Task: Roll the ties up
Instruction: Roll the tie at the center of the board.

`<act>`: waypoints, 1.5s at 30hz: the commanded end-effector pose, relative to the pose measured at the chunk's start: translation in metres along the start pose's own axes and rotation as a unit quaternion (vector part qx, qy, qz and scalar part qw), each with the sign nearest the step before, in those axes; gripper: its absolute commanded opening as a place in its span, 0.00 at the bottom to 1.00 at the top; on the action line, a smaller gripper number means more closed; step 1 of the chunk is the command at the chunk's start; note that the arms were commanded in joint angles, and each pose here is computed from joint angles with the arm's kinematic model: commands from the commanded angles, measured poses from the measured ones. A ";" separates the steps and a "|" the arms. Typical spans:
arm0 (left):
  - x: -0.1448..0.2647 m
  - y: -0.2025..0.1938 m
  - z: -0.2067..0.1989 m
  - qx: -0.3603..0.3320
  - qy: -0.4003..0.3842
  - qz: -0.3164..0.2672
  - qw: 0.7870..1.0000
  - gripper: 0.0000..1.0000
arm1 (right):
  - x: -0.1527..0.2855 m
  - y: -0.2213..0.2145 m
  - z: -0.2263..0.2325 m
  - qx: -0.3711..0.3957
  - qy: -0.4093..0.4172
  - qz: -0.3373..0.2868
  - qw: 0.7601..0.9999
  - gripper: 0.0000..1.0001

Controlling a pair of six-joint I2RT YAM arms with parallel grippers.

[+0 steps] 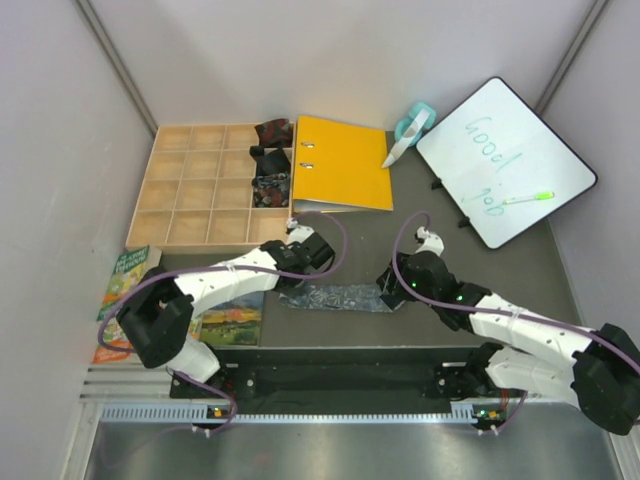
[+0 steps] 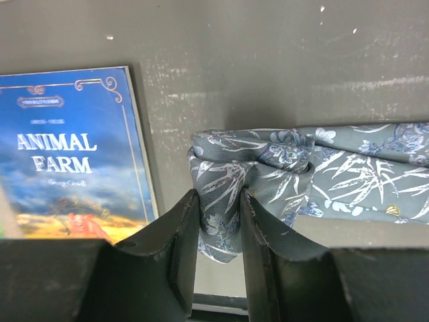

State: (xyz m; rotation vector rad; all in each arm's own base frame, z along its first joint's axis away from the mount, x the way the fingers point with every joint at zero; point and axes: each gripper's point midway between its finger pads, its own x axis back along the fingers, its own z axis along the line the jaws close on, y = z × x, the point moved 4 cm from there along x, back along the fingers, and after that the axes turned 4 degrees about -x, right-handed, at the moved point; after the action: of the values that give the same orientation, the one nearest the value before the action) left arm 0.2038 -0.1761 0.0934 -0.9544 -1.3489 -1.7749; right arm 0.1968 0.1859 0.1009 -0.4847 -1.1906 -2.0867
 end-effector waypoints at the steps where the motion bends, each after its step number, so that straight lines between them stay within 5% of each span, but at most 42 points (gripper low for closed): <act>1: 0.007 0.007 -0.005 -0.022 0.047 -0.014 0.999 0.33 | 0.002 0.012 0.002 -0.018 0.009 -0.040 0.999 0.60; 13: 0.012 0.008 -0.043 -0.065 0.069 -0.017 0.995 0.32 | 0.003 0.012 -0.001 -0.029 0.010 -0.052 0.998 0.60; 30: 0.016 -0.001 -0.087 -0.156 0.175 -0.033 0.972 0.32 | 0.027 0.018 -0.035 -0.111 -0.004 -0.146 0.983 0.67; 45: 0.003 -0.006 -0.137 -0.153 0.092 -0.010 0.984 0.34 | 0.035 0.020 -0.040 -0.126 0.020 -0.174 0.976 0.74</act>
State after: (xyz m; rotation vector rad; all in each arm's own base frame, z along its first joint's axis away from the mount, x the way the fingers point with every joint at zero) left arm 0.1806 -0.2786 0.0786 -0.7924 -0.8615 -2.1434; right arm 0.1821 0.1321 0.1067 -0.3897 -1.0593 -2.5171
